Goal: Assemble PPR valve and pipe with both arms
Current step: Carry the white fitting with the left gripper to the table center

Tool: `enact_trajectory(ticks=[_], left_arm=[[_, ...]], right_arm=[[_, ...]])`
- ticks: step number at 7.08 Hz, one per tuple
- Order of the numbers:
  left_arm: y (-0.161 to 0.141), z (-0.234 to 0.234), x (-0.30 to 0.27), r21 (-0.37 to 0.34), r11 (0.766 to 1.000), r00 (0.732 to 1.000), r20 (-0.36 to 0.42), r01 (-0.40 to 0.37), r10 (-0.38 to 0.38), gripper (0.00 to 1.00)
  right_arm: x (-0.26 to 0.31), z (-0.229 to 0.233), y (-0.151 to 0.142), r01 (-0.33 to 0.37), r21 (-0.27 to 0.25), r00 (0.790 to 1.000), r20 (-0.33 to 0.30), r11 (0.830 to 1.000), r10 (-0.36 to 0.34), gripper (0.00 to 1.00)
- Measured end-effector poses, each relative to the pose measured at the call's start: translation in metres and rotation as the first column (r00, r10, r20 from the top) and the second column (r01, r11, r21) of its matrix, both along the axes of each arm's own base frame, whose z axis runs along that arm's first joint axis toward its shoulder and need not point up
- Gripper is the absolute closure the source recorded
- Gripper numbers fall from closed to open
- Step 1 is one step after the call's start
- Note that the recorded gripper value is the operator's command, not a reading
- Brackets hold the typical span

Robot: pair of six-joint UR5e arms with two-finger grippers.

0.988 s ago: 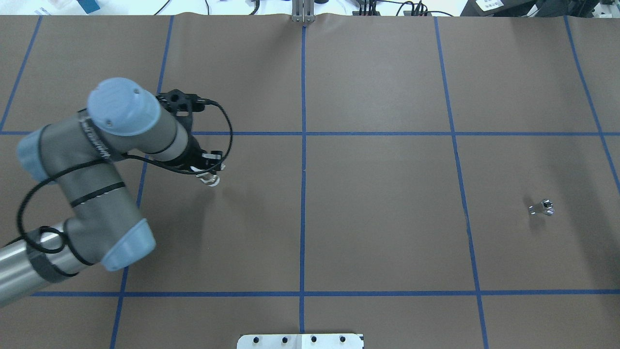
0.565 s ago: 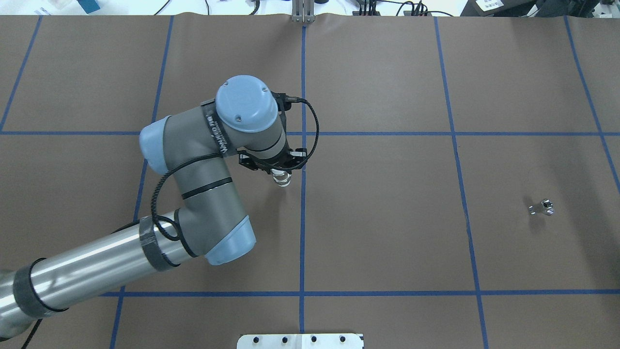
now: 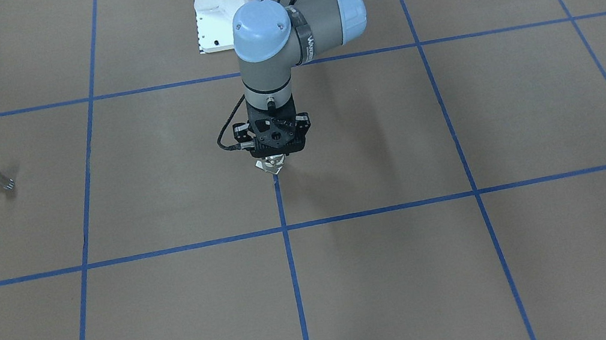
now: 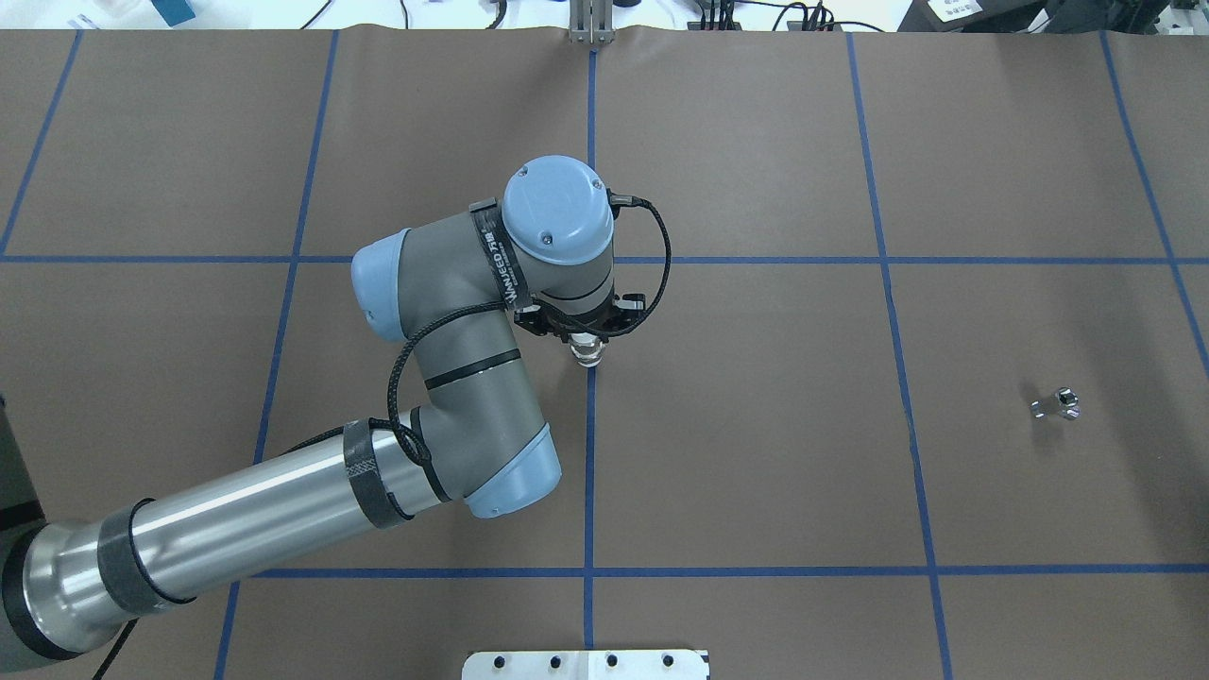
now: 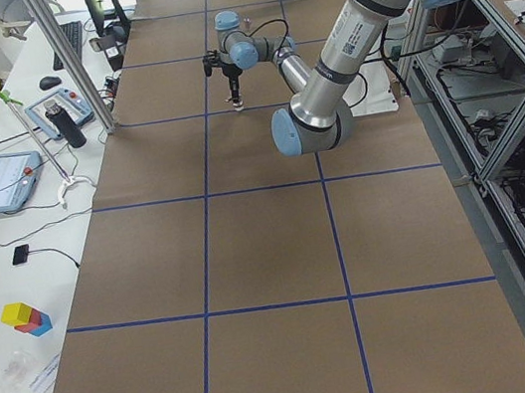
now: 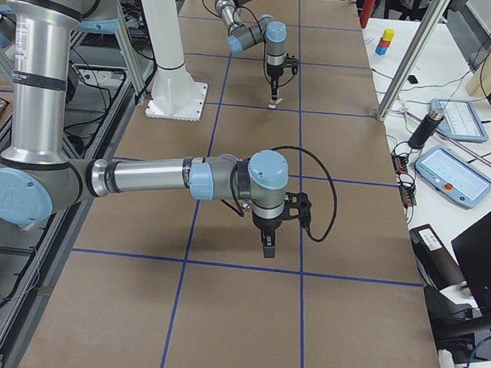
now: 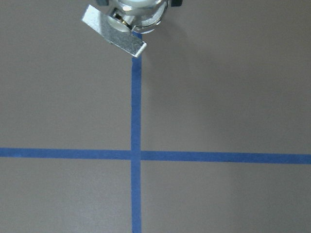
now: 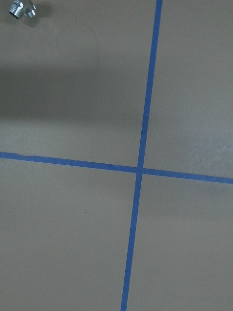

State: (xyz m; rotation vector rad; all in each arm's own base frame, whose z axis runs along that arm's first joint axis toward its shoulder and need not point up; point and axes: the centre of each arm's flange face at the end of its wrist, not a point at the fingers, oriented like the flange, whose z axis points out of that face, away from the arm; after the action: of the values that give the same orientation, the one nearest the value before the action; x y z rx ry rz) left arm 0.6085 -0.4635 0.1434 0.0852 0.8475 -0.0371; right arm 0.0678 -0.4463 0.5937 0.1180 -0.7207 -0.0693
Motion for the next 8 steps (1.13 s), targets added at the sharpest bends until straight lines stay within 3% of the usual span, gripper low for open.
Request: enact_trajectory(ticks=[1,2,3,5,8], left_arm=[[0.004,0.0,0.004,0.002,1.0,1.0,0.001,-0.006,0.006,0.25],[0.006,0.001,0.005,0.003,1.0,1.0,0.0,-0.009,0.009,0.06],[0.009,0.001,0.008,0.009,1.0,1.0,0.001,-0.01,0.01,0.01],[0.018,-0.002,0.012,0.028,1.0,1.0,-0.003,-0.011,0.011,0.01],[0.027,-0.037,-0.043,0.057,0.998,1.0,-0.007,-0.008,0.008,0.0]], right_arm=[[0.0,0.0,0.0,0.0,0.0,1.0,0.0,1.0,0.0,0.0],[0.0,0.0,0.0,-0.001,-0.001,1.0,0.0,1.0,0.001,0.0],[0.0,0.0,0.0,-0.001,-0.001,1.0,0.0,1.0,0.001,0.0],[0.0,0.0,0.0,-0.001,-0.001,1.0,0.001,1.0,0.001,0.0],[-0.001,-0.002,-0.001,0.002,0.005,1.0,0.002,1.0,-0.002,0.0]])
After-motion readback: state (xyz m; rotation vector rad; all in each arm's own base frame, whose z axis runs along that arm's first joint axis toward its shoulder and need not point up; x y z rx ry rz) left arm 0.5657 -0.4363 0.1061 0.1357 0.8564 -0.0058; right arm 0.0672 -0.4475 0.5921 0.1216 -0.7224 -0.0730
